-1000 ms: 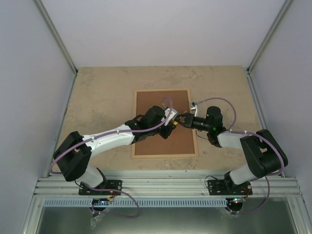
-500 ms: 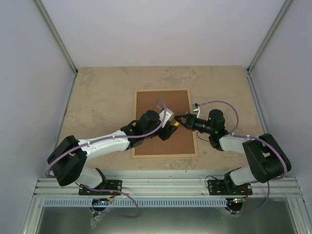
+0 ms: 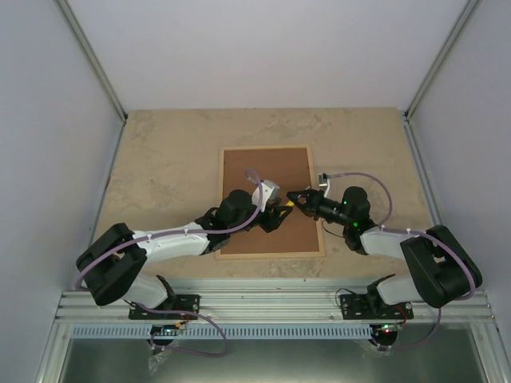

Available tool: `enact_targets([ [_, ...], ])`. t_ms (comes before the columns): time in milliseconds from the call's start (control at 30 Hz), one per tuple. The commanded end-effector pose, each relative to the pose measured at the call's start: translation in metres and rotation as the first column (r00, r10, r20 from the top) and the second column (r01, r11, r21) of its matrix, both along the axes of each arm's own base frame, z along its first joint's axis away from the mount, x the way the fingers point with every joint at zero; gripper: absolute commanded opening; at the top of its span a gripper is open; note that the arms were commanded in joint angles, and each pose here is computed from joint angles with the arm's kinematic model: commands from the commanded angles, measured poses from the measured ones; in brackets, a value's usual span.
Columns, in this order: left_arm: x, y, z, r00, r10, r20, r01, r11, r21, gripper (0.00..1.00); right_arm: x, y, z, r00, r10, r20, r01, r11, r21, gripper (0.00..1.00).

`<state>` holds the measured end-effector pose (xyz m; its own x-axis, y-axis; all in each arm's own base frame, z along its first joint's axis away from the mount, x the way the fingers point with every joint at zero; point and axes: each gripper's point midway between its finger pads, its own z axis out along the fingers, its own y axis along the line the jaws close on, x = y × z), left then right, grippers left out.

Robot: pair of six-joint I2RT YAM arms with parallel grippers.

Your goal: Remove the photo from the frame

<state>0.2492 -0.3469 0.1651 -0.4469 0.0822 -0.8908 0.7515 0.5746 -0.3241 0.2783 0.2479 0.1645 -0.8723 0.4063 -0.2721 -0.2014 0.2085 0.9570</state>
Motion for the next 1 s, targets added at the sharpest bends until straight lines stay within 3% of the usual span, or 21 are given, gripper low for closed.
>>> enact_targets([
  [0, -0.003, -0.010, 0.017, 0.999, -0.027, 0.020, 0.029, 0.993, -0.117, 0.50, -0.002, -0.002, 0.013, 0.999, -0.039, -0.005, 0.039, 0.997, 0.061, 0.01],
  [600, -0.008, -0.013, 0.016, 0.998, -0.057, 0.009, 0.058, 0.984, -0.168, 0.23, -0.008, -0.003, 0.021, 0.997, -0.059, -0.040, 0.063, 0.992, 0.110, 0.00],
  [833, -0.008, -0.015, 0.012, 0.998, -0.059, -0.005, 0.057, 0.985, -0.164, 0.01, -0.007, -0.002, 0.023, 0.998, -0.058, -0.029, 0.061, 0.992, 0.113, 0.01],
  [967, 0.002, -0.008, 0.009, 1.000, 0.008, -0.008, -0.009, 0.992, -0.129, 0.00, -0.005, -0.001, 0.022, 0.998, -0.055, -0.003, 0.055, 0.995, 0.088, 0.10],
])
